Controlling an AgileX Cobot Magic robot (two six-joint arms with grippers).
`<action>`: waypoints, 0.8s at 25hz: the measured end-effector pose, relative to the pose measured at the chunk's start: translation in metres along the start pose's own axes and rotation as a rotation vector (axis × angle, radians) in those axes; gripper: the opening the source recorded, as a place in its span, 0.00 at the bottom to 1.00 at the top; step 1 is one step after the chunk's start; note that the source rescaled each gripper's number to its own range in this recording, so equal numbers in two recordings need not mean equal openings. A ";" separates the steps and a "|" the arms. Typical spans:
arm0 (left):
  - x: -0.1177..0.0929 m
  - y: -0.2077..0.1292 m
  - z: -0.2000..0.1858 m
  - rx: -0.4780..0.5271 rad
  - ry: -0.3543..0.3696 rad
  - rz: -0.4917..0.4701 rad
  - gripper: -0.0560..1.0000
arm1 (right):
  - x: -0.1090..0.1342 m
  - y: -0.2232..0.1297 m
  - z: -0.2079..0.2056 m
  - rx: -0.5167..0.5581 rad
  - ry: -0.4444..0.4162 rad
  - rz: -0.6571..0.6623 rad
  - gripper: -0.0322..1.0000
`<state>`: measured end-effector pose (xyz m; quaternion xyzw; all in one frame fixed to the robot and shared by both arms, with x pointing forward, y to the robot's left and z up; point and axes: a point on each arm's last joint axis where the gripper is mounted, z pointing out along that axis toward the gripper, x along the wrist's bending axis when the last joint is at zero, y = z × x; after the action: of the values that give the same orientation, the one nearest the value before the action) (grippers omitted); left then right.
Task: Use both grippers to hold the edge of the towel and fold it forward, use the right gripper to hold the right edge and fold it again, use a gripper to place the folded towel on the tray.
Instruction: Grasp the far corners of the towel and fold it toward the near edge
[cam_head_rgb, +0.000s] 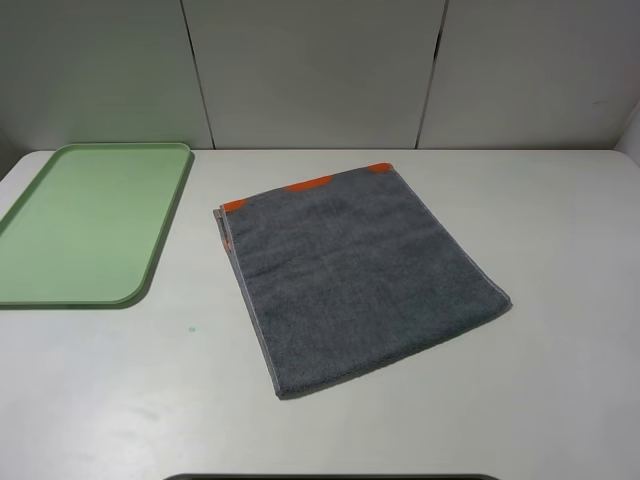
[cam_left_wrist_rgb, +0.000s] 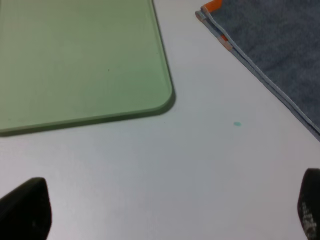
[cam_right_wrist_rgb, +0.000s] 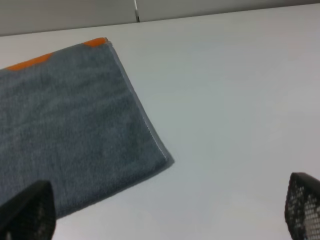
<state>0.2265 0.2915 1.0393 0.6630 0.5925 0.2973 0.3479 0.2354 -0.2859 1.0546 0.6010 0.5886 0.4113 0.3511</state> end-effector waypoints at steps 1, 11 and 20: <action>0.000 0.000 0.000 0.000 0.000 0.000 1.00 | 0.000 0.000 0.000 0.000 0.000 0.000 1.00; 0.000 0.000 0.000 0.000 0.000 0.000 1.00 | 0.000 0.000 0.000 0.000 0.000 0.000 1.00; 0.000 0.000 0.000 0.000 0.000 0.000 1.00 | 0.000 0.000 0.000 0.000 0.000 0.000 1.00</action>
<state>0.2265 0.2915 1.0393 0.6630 0.5925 0.2973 0.3479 0.2354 -0.2859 1.0546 0.6010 0.5886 0.4113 0.3511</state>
